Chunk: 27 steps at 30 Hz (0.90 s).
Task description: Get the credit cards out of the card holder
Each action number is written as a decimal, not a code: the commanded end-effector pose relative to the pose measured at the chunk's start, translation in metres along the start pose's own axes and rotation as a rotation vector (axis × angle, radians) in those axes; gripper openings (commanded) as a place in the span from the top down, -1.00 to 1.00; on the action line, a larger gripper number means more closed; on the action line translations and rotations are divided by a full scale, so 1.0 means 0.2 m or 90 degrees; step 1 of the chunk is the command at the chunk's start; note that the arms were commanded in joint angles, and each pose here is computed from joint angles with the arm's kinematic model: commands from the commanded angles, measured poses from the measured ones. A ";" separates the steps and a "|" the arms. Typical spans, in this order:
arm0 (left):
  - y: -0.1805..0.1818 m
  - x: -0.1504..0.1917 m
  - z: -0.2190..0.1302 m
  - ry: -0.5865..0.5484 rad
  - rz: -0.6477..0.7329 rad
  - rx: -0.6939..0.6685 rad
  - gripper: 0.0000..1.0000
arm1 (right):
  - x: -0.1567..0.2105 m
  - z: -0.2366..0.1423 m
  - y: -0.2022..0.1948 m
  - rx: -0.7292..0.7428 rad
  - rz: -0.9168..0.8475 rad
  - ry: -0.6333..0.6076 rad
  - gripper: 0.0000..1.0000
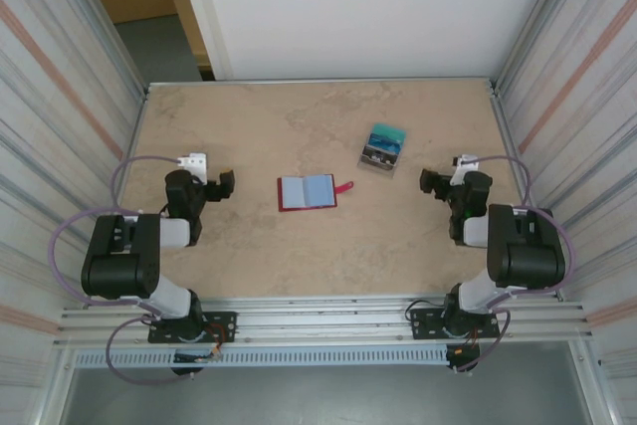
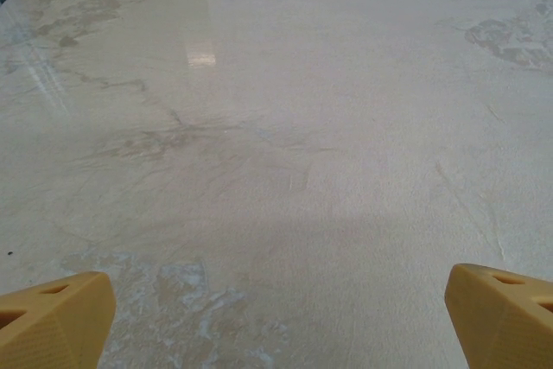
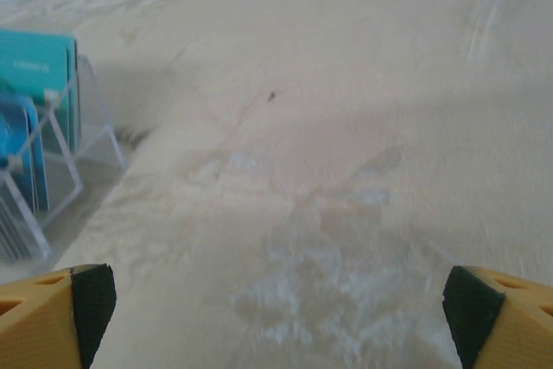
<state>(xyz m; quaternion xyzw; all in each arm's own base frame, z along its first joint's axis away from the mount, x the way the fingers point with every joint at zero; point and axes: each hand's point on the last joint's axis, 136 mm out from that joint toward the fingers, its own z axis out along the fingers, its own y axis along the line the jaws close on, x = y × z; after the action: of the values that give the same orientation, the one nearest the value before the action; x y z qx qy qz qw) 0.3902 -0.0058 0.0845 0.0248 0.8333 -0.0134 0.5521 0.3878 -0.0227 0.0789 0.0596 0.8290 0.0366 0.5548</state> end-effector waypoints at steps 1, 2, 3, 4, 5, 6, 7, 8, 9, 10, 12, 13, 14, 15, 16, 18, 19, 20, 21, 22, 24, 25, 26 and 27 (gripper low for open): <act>-0.03 -0.04 0.01 -0.005 0.024 0.017 -0.97 | -0.02 0.02 0.01 0.037 -0.012 0.010 -0.98; -0.04 -0.04 0.01 -0.005 0.026 0.018 -0.97 | -0.03 0.03 0.01 0.038 -0.014 0.005 -0.98; -0.04 -0.04 0.01 -0.004 0.027 0.018 -0.97 | -0.02 0.03 0.01 0.041 -0.017 0.009 -0.98; -0.04 -0.04 0.01 -0.005 0.027 0.018 -0.97 | -0.02 0.02 0.01 0.043 -0.017 0.011 -0.98; -0.04 -0.04 0.01 -0.004 0.027 0.018 -0.97 | -0.02 0.03 0.01 0.045 -0.021 0.005 -0.98; -0.04 -0.04 0.01 -0.005 0.027 0.018 -0.97 | -0.02 0.02 0.01 0.046 -0.022 0.008 -0.98; -0.04 -0.04 0.01 -0.005 0.028 0.017 -0.97 | -0.02 0.02 0.01 0.046 -0.021 0.009 -0.98; -0.04 -0.04 0.01 -0.004 0.028 0.017 -0.97 | -0.02 0.02 0.01 0.045 -0.022 0.008 -0.98; -0.04 -0.04 0.01 -0.005 0.030 0.016 -0.97 | -0.02 0.02 0.01 0.045 -0.022 0.009 -0.97; -0.04 -0.04 0.01 -0.004 0.030 0.015 -0.97 | -0.02 0.02 0.01 0.046 -0.022 0.009 -0.98; -0.04 -0.04 0.01 -0.004 0.034 0.010 -0.97 | -0.02 0.02 0.01 0.045 -0.021 0.008 -0.97; -0.04 -0.04 0.01 -0.004 0.034 0.009 -0.97 | -0.02 0.02 0.01 0.046 -0.021 0.008 -0.98; -0.04 -0.04 0.01 -0.004 0.035 0.009 -0.97 | -0.02 0.02 0.01 0.045 -0.022 0.008 -0.98; -0.04 -0.04 0.01 -0.004 0.035 0.009 -0.97 | -0.02 0.02 0.01 0.046 -0.021 0.009 -0.98; -0.04 -0.04 0.01 -0.004 0.035 0.010 -0.97 | -0.02 0.02 0.01 0.046 -0.022 0.009 -0.98; -0.04 -0.04 0.01 -0.003 0.034 0.009 -0.97 | -0.02 0.02 0.01 0.047 -0.021 0.008 -0.98; -0.04 -0.04 0.01 -0.002 0.035 0.010 -0.97 | -0.02 0.02 0.01 0.047 -0.022 0.008 -0.98; -0.04 -0.04 0.01 -0.003 0.035 0.010 -0.97 | -0.02 0.02 0.01 0.047 -0.021 0.008 -0.98; -0.04 -0.04 0.02 -0.002 0.034 0.009 -0.97 | -0.02 0.02 0.01 0.046 -0.021 0.008 -0.98; -0.04 -0.04 0.02 -0.001 0.034 0.010 -0.97 | -0.02 0.02 0.01 0.046 -0.022 0.009 -0.98; -0.04 -0.04 0.02 -0.001 0.034 0.010 -0.97 | -0.02 0.02 0.01 0.047 -0.021 0.008 -0.98; -0.04 -0.04 0.02 -0.002 0.034 0.009 -0.97 | -0.02 0.02 0.01 0.046 -0.022 0.009 -0.98; -0.04 -0.04 0.02 -0.002 0.034 0.009 -0.97 | -0.02 0.02 0.01 0.047 -0.022 0.009 -0.98; -0.04 -0.04 0.02 -0.002 0.034 0.010 -0.97 | -0.02 0.02 0.01 0.046 -0.022 0.008 -0.98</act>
<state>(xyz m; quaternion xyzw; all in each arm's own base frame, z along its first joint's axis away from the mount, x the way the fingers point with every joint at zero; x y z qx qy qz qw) 0.3885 -0.0137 0.0789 0.0436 0.8408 -0.0121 0.5395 0.3929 -0.0205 0.0782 0.0663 0.8363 0.0039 0.5442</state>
